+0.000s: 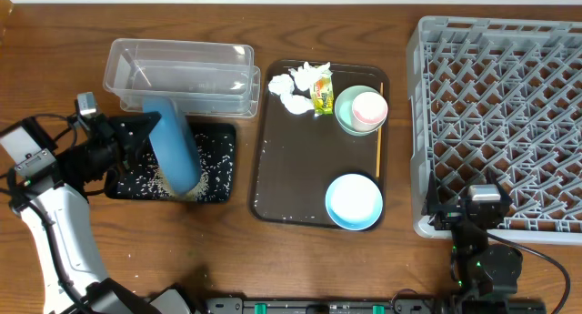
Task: Sort waste into correct bins and load items into the dishwasher rack
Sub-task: 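Tilt the blue bowl with the left gripper to pour rice onto the black tray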
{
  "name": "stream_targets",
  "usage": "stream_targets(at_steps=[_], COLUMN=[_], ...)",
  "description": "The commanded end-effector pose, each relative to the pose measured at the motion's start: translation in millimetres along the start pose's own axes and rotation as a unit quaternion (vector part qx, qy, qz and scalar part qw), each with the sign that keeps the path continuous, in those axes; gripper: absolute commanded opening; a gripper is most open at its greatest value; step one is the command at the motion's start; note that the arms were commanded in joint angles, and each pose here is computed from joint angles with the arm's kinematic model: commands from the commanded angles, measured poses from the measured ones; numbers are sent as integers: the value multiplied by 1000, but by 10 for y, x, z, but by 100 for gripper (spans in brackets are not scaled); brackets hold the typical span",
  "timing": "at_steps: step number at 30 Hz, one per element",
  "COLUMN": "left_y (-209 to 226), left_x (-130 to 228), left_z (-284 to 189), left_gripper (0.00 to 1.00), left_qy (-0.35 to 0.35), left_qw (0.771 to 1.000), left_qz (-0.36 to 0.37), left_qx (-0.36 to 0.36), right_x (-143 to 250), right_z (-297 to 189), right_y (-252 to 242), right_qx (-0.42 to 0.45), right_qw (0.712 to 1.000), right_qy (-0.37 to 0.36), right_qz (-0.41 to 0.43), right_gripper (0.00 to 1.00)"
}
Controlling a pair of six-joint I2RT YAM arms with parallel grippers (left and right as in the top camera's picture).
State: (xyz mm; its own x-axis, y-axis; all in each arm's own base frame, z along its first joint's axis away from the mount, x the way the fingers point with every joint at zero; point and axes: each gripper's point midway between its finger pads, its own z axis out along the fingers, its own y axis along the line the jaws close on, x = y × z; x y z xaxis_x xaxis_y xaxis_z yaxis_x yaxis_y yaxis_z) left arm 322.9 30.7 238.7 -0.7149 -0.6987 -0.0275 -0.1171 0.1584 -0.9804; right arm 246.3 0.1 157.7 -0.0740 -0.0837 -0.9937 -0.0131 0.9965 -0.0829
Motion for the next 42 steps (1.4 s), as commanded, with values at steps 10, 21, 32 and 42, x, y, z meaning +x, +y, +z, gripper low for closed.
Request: stream_targets(at_steps=[10,21,32,42], left_y=[-93,-265,-462,-792], left_x=[17,102,130,365], left_z=[-15,-38,-140,-73], left_gripper=[6,6,6,6], left_qy=[14,24,-52,-13], left_qw=[999,997,990,987], left_qz=[-14,51,132,154], left_qx=[27,50,-10,37], right_x=[16,16,16,16], right_z=[0,0,0,0], right_y=[-31,-31,-31,-30], right_qx=[7,7,7,7], right_qw=[1000,1000,1000,1000], right_qy=[1,1,1,1], right_qz=[-3,-3,-3,-3], right_gripper=[99,99,99,99])
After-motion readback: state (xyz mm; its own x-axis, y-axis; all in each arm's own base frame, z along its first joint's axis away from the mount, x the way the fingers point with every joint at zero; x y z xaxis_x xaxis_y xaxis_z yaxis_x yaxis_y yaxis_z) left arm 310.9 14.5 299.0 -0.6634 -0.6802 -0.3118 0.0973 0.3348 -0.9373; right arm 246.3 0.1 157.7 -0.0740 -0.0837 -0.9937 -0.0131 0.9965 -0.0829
